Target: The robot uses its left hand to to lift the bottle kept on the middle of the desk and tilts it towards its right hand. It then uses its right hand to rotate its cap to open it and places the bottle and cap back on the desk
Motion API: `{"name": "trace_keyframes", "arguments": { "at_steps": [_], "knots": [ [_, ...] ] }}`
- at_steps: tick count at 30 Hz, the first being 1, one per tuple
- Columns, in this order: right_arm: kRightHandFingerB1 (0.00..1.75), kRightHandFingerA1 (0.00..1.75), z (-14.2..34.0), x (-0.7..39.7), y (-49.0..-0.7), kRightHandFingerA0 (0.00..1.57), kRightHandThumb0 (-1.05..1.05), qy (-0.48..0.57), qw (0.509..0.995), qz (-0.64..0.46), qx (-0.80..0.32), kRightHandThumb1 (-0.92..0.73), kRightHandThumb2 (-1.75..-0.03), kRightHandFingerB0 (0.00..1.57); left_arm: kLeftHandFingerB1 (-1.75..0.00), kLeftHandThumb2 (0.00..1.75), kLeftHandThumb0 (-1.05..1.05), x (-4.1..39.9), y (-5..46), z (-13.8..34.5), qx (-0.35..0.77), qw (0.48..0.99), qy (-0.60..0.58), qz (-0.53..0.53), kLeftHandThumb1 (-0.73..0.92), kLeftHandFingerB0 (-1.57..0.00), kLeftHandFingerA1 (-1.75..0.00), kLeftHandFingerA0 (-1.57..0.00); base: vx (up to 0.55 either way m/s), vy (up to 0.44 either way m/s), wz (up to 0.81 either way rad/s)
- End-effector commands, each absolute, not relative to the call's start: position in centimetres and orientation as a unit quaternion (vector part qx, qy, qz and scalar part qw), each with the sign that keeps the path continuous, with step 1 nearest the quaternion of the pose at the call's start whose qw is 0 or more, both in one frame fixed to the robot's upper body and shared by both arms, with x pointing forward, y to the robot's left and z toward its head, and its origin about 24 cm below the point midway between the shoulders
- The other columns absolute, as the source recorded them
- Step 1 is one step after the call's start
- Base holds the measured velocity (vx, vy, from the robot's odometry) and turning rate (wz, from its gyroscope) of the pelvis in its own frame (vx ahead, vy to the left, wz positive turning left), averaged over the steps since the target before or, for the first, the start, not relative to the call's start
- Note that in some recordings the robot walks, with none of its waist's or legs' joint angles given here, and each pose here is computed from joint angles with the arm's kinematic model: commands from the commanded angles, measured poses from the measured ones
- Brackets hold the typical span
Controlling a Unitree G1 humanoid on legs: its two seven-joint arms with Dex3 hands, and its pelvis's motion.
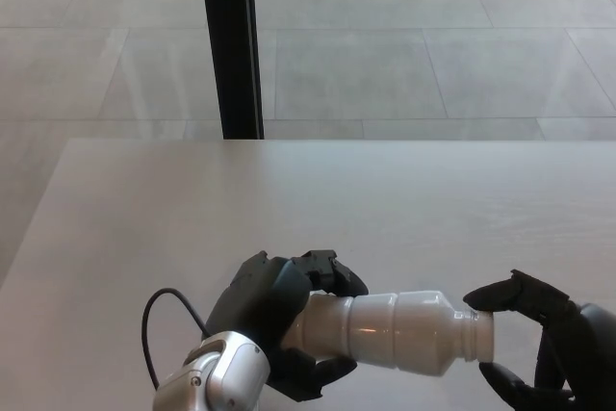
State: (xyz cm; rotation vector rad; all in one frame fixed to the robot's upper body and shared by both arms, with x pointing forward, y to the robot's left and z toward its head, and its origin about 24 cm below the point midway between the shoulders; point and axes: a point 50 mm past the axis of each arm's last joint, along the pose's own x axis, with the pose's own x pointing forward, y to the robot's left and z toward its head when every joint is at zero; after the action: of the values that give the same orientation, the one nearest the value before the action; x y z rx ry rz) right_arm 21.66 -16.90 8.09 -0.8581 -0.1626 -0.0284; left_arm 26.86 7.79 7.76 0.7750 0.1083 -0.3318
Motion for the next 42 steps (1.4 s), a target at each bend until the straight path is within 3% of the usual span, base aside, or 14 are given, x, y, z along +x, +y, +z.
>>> {"name": "trace_keyframes", "arguments": {
  "at_steps": [1,3,4,6,8,9,10,11,15,16,22,29,30,42],
  "knots": [
    [0.97,1.75,9.1,21.6,-17.0,1.02,-0.11,-0.184,0.898,-0.055,-0.397,-0.51,-1.1,0.85,-0.84,0.96,-0.22,27.0,7.9,8.0,0.381,0.91,0.047,-0.156,0.52,-0.79,-1.43,-0.74,0.0,0.0,0.0],
    [0.94,1.75,9.1,21.5,-17.0,1.02,-0.12,-0.196,0.894,-0.059,-0.399,-0.51,-1.06,0.85,-0.85,0.99,-0.22,27.1,7.9,7.9,0.382,0.91,0.044,-0.157,0.52,-0.79,-1.42,-0.77,0.0,0.0,0.0],
    [0.93,1.42,9.2,21.5,-16.9,1.31,-0.21,-0.212,0.889,-0.063,-0.401,-0.5,-1.07,0.83,-0.8,0.93,-0.24,27.1,7.9,7.9,0.381,0.91,0.045,-0.16,0.54,-0.75,-1.27,-0.74,0.0,0.0,0.0],
    [0.97,1.75,9.2,21.5,-16.9,1.02,-0.14,-0.224,0.886,-0.064,-0.401,-0.54,-1.01,0.85,-0.77,0.89,-0.22,27.0,7.9,8.0,0.386,0.907,0.042,-0.162,0.56,-0.74,-1.23,-0.71,0.0,0.0,0.0],
    [0.94,1.39,9.2,21.4,-16.9,1.31,-0.17,-0.249,0.877,-0.066,-0.405,-0.47,-1.08,0.85,-0.82,0.94,-0.24,27.0,7.9,7.9,0.379,0.91,0.042,-0.162,0.55,-0.77,-1.33,-0.77,0.0,0.0,0.0],
    [0.95,1.69,9.2,21.4,-16.9,1.05,-0.08,-0.266,0.868,-0.07,-0.413,-0.45,-1.09,0.88,-0.79,0.94,-0.25,27.0,7.9,7.9,0.382,0.909,0.048,-0.159,0.53,-0.74,-1.31,-0.76,0.0,0.0,0.0],
    [0.93,1.38,9.2,21.3,-16.9,1.3,-0.14,-0.282,0.86,-0.075,-0.418,-0.44,-1.1,0.86,-0.8,0.93,-0.25,27.0,8.0,7.9,0.379,0.911,0.047,-0.158,0.54,-0.75,-1.32,-0.74,0.0,0.0,0.0],
    [0.98,1.7,9.3,21.3,-16.8,1.07,-0.09,-0.304,0.848,-0.08,-0.426,-0.45,-1.13,0.89,-0.83,0.94,-0.26,27.0,8.0,7.8,0.378,0.911,0.045,-0.161,0.54,-0.78,-1.44,-0.73,0.0,0.0,0.0],
    [0.99,1.75,9.5,21.3,-16.7,1.06,-0.18,-0.354,0.82,-0.08,-0.443,-0.52,-0.98,0.86,-0.81,0.93,-0.23,26.9,8.0,7.7,0.374,0.912,0.042,-0.162,0.53,-0.75,-1.33,-0.75,0.0,0.0,0.0],
    [0.97,1.43,9.5,21.3,-16.7,1.34,-0.24,-0.371,0.808,-0.071,-0.452,-0.47,-1.07,0.86,-0.81,0.93,-0.23,26.9,8.0,7.7,0.375,0.912,0.039,-0.161,0.54,-0.76,-1.33,-0.75,0.0,0.0,0.0],
    [1.14,1.75,9.4,21.2,-17.1,0.99,-0.23,-0.43,0.764,-0.022,-0.481,-0.51,-1.02,0.83,-0.92,1.02,-0.25,26.9,8.0,7.7,0.376,0.911,0.044,-0.164,0.54,-0.8,-1.53,-0.78,0.0,0.0,0.0],
    [1.22,1.6,10.0,21.3,-18.5,1.09,-0.25,-0.51,0.681,0.045,-0.524,-0.47,-1.11,0.92,-0.8,0.93,-0.23,26.8,8.1,7.6,0.376,0.911,0.04,-0.166,0.53,-0.75,-1.33,-0.8,0.0,0.0,0.0],
    [1.05,1.32,10.3,21.3,-18.7,1.27,-0.29,-0.519,0.67,0.055,-0.527,-0.5,-1.12,0.95,-0.81,0.92,-0.21,26.8,8.1,7.5,0.375,0.911,0.037,-0.168,0.53,-0.75,-1.37,-0.79,0.0,0.0,0.0],
    [1.15,1.51,12.5,20.8,-18.1,1.07,-0.35,-0.583,0.642,0.072,-0.493,-0.46,-1.05,0.87,-0.79,0.87,-0.24,26.7,7.6,7.3,0.381,0.906,0.05,-0.175,0.57,-0.76,-1.41,-0.76,0.0,0.0,0.0]
  ]
}}
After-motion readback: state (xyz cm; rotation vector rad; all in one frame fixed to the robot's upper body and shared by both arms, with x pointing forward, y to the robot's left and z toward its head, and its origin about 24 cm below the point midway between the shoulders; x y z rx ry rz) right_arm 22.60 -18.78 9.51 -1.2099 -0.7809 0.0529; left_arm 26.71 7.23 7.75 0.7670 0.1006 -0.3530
